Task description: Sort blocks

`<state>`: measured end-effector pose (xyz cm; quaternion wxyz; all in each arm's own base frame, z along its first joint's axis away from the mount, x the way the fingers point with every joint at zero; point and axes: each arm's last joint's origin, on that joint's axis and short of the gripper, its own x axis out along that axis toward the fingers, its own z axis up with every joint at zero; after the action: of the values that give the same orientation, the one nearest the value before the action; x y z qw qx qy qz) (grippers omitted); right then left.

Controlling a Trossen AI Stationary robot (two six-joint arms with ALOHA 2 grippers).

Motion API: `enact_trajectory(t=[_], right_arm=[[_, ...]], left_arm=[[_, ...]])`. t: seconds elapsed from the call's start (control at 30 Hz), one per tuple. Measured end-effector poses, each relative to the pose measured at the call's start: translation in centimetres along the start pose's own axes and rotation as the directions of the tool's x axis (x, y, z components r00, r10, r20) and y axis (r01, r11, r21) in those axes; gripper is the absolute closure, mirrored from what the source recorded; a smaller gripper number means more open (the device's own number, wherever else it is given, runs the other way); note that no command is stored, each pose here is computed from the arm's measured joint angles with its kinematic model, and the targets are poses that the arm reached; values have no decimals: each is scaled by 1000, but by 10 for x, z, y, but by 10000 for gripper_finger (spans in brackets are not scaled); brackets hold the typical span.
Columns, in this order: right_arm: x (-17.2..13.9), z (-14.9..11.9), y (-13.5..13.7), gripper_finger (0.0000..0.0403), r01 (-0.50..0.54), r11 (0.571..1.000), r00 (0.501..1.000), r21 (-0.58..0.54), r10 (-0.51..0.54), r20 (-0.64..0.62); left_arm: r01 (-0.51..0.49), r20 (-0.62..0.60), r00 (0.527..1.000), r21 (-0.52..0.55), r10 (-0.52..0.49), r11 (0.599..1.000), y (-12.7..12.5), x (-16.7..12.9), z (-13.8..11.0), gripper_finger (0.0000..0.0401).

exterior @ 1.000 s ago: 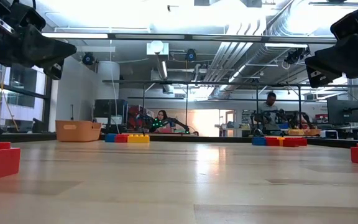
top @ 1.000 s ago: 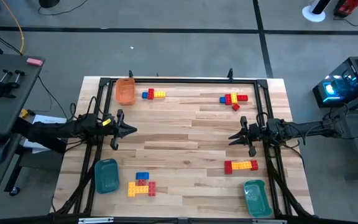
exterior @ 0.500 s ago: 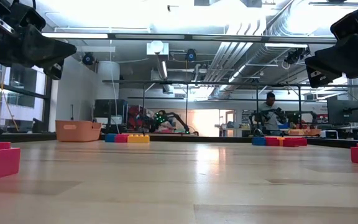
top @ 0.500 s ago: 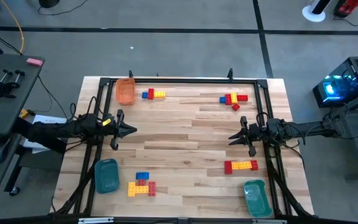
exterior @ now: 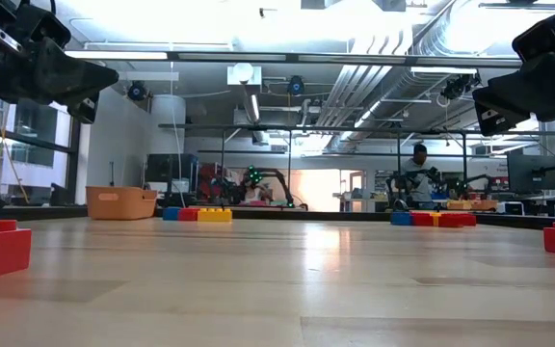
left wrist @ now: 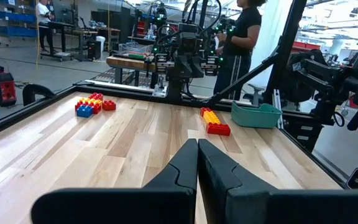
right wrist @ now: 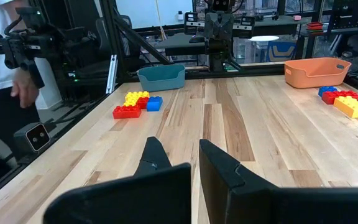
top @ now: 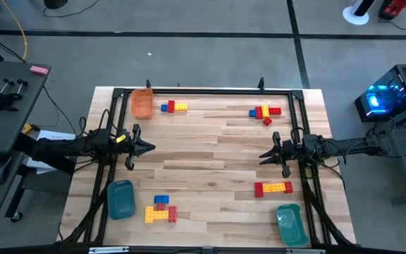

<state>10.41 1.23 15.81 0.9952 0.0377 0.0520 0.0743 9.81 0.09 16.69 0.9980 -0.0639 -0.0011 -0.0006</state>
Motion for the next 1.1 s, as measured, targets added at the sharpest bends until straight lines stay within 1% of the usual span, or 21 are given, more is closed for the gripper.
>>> enact_trajectory(t=[0.7, 0.73, 0.77, 0.8, 0.83, 0.87, 0.9, 0.93, 1.0, 1.03, 1.07, 1.1], right_arm=[[0, 0, 0, 402, 0, 1000, 1000, 0, 0, 0], [0, 0, 0, 402, 0, 1000, 1000, 0, 0, 1], [0, 0, 0, 402, 0, 1000, 1000, 0, 0, 1], [0, 0, 0, 402, 0, 1000, 1000, 0, 0, 1], [0, 0, 0, 402, 0, 1000, 1000, 0, 0, 0], [0, 0, 0, 402, 0, 1000, 1000, 0, 0, 1], [0, 0, 0, 402, 0, 1000, 1000, 0, 0, 1], [0, 0, 0, 402, 0, 1000, 1000, 0, 0, 1], [0, 0, 0, 402, 0, 1000, 1000, 0, 0, 0], [0, 0, 0, 402, 0, 1000, 1000, 0, 0, 0], [0, 0, 0, 402, 0, 1000, 1000, 0, 0, 0], [0, 0, 0, 402, 0, 1000, 1000, 0, 0, 0]], left_arm=[[0, 1, 1000, 0, 0, 1000, 0, 0, 0, 401], [-4, 5, 1000, 14, 4, 1000, 0, 0, 0, 401], [-32, 30, 999, 42, 31, 999, 1, 0, 3, 401], [-70, 76, 995, 44, 67, 997, 2, 0, 7, 401], [-102, 148, 984, 14, 99, 995, 2, -1, 13, 401], [-126, 240, 962, -35, 130, 991, 2, -2, 22, 401], [-142, 346, 923, -99, 168, 985, 2, -5, 32, 401], [-145, 450, 868, -178, 212, 973, 2, -9, 42, 401], [-96, 614, 728, -348, 304, 933, 3, -20, 60, 401], [-79, 668, 662, -388, 339, 918, 4, -25, 66, 401], [-75, 708, 609, -398, 359, 914, 4, -28, 71, 401], [-72, 732, 580, -391, 358, 918, 3, -29, 77, 401]])
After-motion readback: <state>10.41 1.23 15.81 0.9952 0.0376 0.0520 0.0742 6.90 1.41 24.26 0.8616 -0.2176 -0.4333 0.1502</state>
